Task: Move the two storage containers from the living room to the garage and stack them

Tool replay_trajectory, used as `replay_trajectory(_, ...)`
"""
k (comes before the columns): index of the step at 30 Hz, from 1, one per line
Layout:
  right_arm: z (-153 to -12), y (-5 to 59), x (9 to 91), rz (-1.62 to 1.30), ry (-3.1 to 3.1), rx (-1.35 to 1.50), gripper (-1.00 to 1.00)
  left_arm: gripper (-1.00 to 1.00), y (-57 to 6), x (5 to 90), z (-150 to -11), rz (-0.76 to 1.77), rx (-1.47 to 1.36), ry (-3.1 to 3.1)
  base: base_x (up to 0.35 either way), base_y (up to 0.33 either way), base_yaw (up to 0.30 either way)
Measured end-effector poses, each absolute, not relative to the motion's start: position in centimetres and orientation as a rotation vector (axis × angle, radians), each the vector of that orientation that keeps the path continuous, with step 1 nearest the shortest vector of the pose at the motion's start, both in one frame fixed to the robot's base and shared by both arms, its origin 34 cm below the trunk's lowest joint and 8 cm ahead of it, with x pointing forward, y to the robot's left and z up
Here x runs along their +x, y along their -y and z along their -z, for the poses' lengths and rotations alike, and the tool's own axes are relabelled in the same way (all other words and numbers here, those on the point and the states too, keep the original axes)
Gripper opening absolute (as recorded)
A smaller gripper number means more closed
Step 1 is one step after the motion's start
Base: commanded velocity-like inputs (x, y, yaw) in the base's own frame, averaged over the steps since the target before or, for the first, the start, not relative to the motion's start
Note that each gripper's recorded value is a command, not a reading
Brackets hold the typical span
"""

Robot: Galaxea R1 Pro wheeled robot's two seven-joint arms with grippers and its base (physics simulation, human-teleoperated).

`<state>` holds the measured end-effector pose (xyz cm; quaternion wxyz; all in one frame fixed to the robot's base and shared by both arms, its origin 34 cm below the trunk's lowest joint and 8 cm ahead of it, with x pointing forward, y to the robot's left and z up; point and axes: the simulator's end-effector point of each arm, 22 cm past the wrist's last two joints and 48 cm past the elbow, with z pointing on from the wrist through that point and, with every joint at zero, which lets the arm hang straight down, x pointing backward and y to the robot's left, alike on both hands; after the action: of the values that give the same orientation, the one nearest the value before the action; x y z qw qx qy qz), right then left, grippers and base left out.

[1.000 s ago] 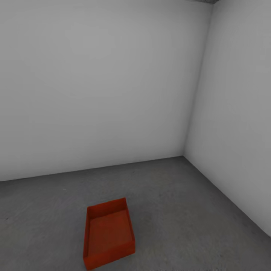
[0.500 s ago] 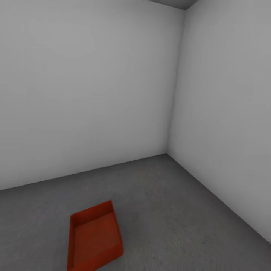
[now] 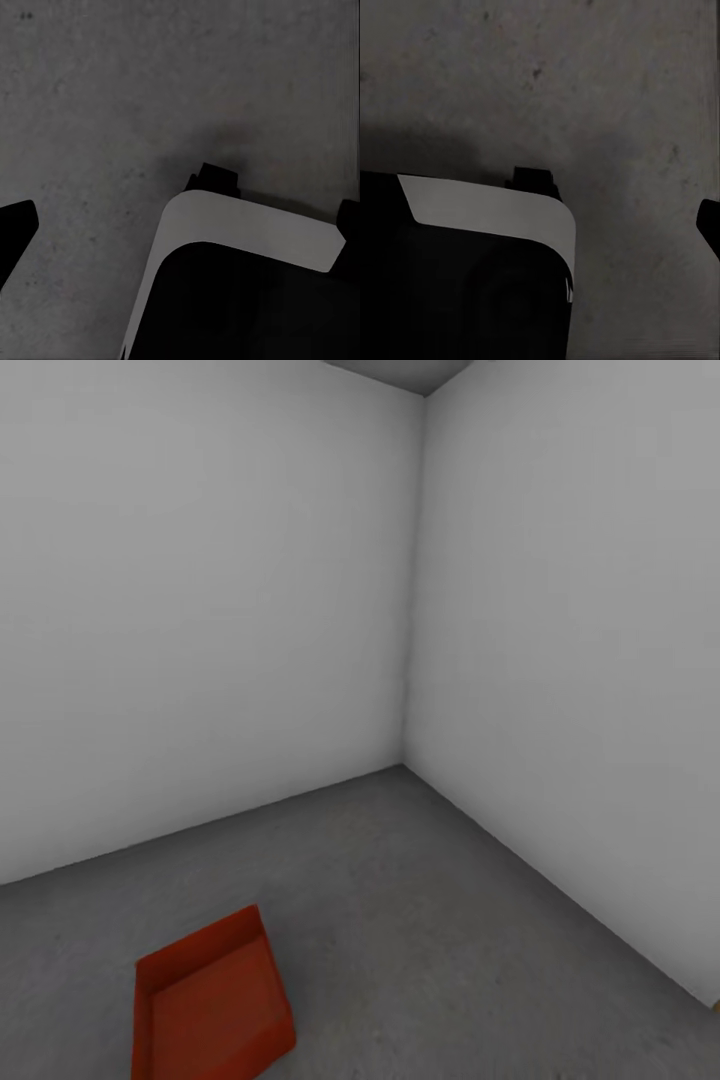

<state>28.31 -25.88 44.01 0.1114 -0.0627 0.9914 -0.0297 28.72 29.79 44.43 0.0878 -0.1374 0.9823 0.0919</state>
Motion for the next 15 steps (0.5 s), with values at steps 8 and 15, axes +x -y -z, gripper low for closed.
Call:
replay_trajectory(8, -44.02, 26.17, 28.31, 0.093, -2.912, -0.184, 1.00, 1.00, -29.79, 28.76, -44.44, -0.274, -0.408, -2.924, 0.000, 0.000, -0.296)
replay_trajectory(15, -44.03, 26.17, 28.36, 0.093, -2.910, -0.184, 1.00, 1.00, -29.79, 28.77, -44.45, -0.273, -0.408, -2.924, 0.000, 0.000, -0.296)
